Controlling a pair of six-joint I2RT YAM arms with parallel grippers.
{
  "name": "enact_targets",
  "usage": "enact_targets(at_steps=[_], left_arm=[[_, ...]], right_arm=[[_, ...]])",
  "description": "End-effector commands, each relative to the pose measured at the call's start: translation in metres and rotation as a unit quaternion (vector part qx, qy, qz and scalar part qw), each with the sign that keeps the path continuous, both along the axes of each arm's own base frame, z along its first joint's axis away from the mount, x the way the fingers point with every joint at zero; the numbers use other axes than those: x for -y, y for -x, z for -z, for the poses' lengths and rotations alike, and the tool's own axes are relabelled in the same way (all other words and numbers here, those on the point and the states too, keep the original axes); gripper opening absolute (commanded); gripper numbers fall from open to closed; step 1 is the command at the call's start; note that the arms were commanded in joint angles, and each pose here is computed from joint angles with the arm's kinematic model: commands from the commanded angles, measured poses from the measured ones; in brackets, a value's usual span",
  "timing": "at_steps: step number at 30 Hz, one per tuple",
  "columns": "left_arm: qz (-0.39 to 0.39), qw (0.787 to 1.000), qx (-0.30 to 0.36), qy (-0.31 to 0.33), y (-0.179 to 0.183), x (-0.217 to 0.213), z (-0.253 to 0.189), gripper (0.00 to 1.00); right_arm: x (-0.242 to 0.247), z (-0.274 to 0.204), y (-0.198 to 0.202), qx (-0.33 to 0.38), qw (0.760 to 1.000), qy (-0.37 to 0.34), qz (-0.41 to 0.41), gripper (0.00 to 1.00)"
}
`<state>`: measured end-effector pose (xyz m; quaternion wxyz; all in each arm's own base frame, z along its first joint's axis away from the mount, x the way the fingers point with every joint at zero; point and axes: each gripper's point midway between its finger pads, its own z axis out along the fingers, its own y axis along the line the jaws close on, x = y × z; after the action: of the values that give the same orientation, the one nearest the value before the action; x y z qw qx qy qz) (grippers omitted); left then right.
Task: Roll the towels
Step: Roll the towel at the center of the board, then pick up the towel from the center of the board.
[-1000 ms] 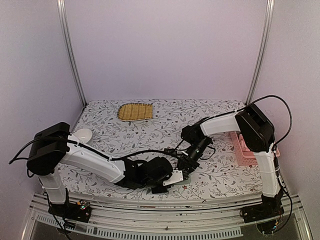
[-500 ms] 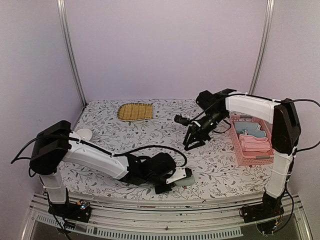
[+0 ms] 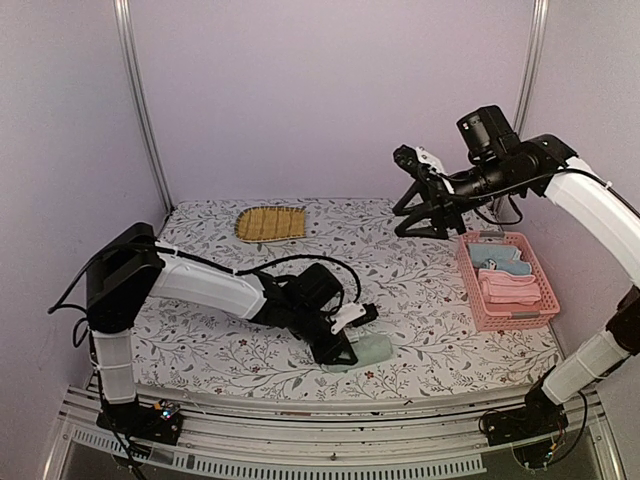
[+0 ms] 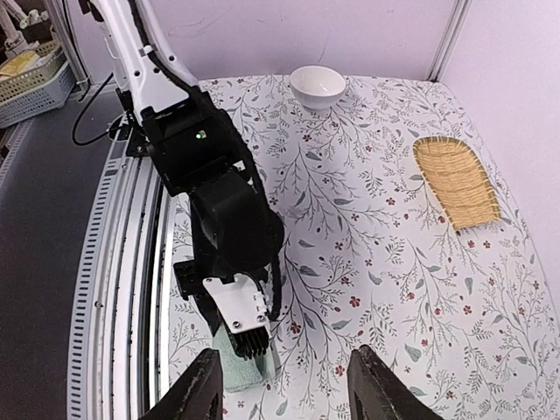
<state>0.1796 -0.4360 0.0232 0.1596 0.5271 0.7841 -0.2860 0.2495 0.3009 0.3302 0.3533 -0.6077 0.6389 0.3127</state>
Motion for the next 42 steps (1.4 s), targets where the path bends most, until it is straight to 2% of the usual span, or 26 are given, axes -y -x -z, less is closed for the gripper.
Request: enact_targets(at_steps=[1, 6, 9, 13, 19, 35, 42], left_arm=[[-0.026, 0.982, -0.145, -0.118, 0.033, -0.053, 0.065, 0.21], [-0.05, 0.975, -0.19, -0.1, 0.028, -0.051, 0.062, 0.2], [-0.052, 0.97, -0.222, -0.084, 0.03, -0.048, 0.058, 0.19], [-0.058, 0.96, -0.262, -0.073, 0.029, -0.048, 0.057, 0.17], [-0.083, 0.949, -0.296, -0.074, 0.024, -0.052, 0.062, 0.14], [-0.092, 0.937, -0.333, -0.058, 0.015, -0.056, 0.063, 0.11], [-0.104, 0.931, -0.349, -0.037, 0.001, -0.058, 0.062, 0.11]], right_arm=[[0.003, 0.026, 0.011, 0.025, 0.999, 0.031, -0.007, 0.5], [-0.01, 0.111, 0.04, 0.099, 0.978, 0.182, -0.031, 0.41], [-0.011, 0.15, 0.056, 0.115, 0.964, 0.232, -0.06, 0.38], [-0.016, 0.189, 0.067, 0.109, 0.959, 0.249, -0.085, 0.39], [-0.03, 0.231, 0.064, 0.141, 0.957, 0.242, -0.078, 0.5], [-0.047, 0.296, 0.056, 0.177, 0.944, 0.265, -0.088, 0.54], [-0.045, 0.324, 0.069, 0.146, 0.939, 0.284, -0.127, 0.55]])
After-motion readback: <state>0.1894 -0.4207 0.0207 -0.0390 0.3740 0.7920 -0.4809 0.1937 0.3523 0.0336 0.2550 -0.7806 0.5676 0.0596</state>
